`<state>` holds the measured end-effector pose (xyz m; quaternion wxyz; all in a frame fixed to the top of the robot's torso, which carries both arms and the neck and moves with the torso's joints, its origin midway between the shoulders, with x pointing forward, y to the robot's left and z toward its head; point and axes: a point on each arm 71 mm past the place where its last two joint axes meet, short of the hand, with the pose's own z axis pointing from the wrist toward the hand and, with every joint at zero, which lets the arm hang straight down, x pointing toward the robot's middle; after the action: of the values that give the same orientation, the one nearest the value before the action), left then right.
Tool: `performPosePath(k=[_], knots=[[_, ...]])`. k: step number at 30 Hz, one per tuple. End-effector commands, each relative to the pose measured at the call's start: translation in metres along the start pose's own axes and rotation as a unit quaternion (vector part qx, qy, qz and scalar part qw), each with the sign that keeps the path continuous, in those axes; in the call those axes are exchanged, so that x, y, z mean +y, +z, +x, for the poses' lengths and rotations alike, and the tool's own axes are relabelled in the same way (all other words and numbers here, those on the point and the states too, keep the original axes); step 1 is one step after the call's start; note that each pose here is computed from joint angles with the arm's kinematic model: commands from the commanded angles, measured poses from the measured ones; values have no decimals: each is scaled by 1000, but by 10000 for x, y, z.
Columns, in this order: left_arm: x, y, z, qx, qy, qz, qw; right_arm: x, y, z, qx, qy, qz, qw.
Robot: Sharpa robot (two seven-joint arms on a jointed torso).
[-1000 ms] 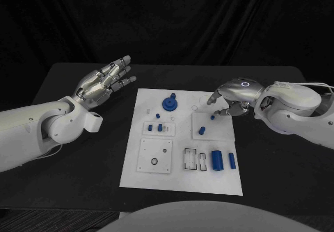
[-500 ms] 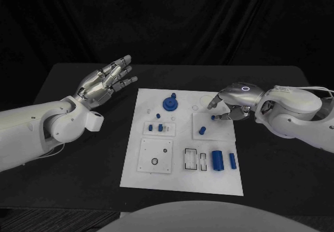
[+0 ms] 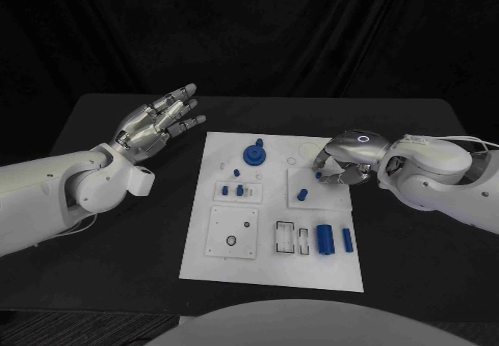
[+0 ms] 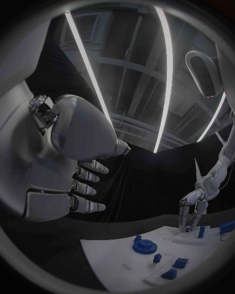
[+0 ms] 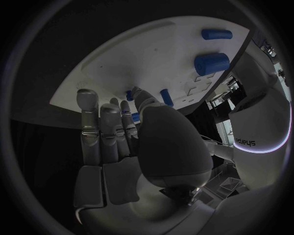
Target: Assemble the parts on the task board
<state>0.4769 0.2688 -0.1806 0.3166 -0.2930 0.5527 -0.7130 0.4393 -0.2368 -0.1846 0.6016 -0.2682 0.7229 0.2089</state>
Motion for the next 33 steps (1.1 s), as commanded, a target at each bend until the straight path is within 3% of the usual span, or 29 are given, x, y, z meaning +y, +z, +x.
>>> performPosePath(k=[1,17,33], knots=[[-131,-7,13,4,-11,99,995,3,5,3,-13,-3,-5,1000],[-100,3,1,6,-13,88,996,38,47,35,-22,-1,-20,1000],[-55,6,-10,8,-16,74,997,42,61,59,-8,-1,-17,1000]])
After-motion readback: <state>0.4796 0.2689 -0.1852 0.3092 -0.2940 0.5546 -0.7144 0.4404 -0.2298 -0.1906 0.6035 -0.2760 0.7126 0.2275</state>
